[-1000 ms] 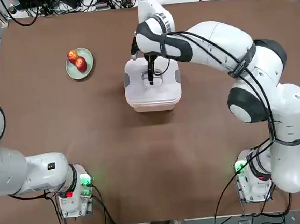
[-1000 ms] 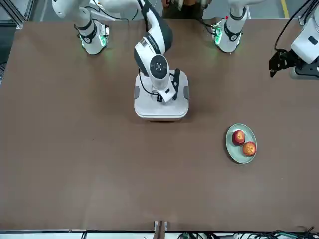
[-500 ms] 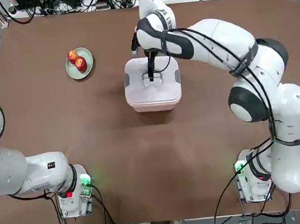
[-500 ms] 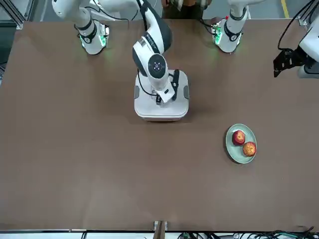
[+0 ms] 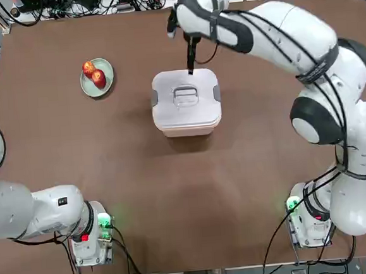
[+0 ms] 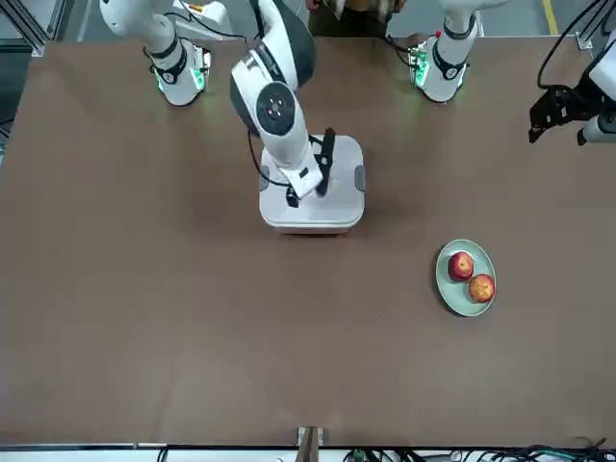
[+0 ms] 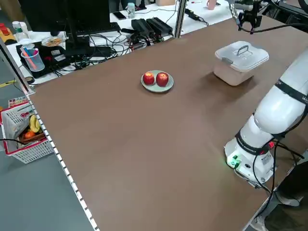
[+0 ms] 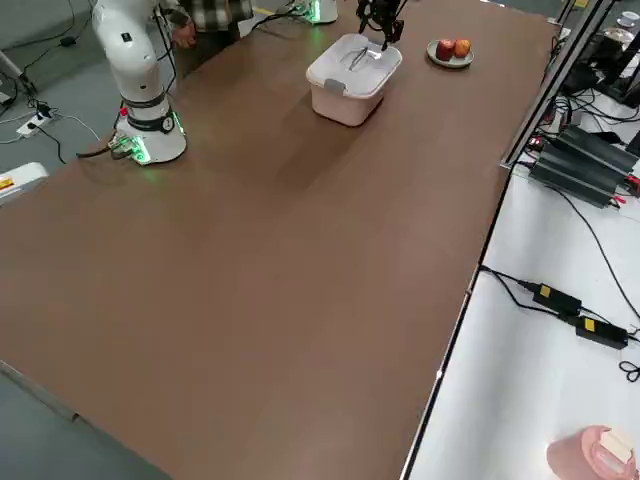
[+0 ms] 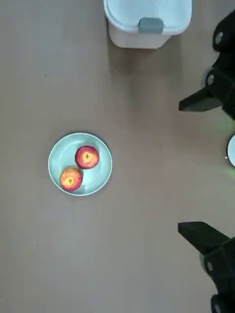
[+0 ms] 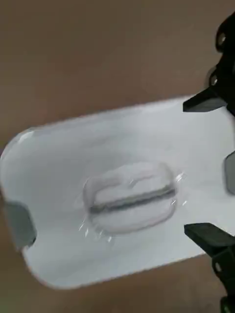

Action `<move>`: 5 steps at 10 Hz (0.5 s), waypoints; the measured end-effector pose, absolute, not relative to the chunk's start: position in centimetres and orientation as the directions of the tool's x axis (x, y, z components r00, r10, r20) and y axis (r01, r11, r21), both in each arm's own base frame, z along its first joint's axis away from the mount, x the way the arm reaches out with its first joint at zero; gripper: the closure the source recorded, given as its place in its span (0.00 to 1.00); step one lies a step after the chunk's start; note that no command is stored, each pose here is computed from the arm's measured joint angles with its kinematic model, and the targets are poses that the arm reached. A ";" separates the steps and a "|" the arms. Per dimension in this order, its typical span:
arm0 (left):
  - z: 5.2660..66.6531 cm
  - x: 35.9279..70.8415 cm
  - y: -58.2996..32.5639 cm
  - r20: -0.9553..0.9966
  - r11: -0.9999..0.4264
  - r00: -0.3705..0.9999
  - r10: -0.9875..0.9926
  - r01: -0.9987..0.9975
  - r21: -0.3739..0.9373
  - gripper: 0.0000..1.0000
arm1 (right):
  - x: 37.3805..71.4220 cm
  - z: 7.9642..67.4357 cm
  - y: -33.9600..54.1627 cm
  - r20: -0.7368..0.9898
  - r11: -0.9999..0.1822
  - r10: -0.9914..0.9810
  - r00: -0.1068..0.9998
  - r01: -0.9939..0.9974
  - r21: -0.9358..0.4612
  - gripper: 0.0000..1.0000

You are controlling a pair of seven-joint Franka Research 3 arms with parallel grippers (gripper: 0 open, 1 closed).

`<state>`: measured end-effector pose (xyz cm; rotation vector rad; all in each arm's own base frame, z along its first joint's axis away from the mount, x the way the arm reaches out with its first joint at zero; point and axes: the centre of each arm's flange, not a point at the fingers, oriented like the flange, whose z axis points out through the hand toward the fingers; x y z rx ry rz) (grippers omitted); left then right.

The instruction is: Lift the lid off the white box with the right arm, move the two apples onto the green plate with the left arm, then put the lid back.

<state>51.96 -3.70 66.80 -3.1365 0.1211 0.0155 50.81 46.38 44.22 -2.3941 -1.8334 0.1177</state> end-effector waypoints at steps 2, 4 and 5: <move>66.4 52.2 -3.2 -0.021 -0.998 0.997 -0.067 -0.067 0.006 0.00 | 55.4 47.8 39.2 -0.034 -0.402 0.915 0.401 0.915 -0.018 0.00; 66.1 52.3 -3.2 -0.025 -0.998 0.997 -0.068 -0.068 0.006 0.00 | 61.0 49.9 28.2 -0.064 -0.531 0.842 0.536 0.844 0.079 0.00; 66.1 52.3 -3.4 -0.026 -0.997 0.997 -0.072 -0.071 0.006 0.00 | 63.6 50.2 22.5 -0.055 -0.593 0.796 0.602 0.796 0.123 0.00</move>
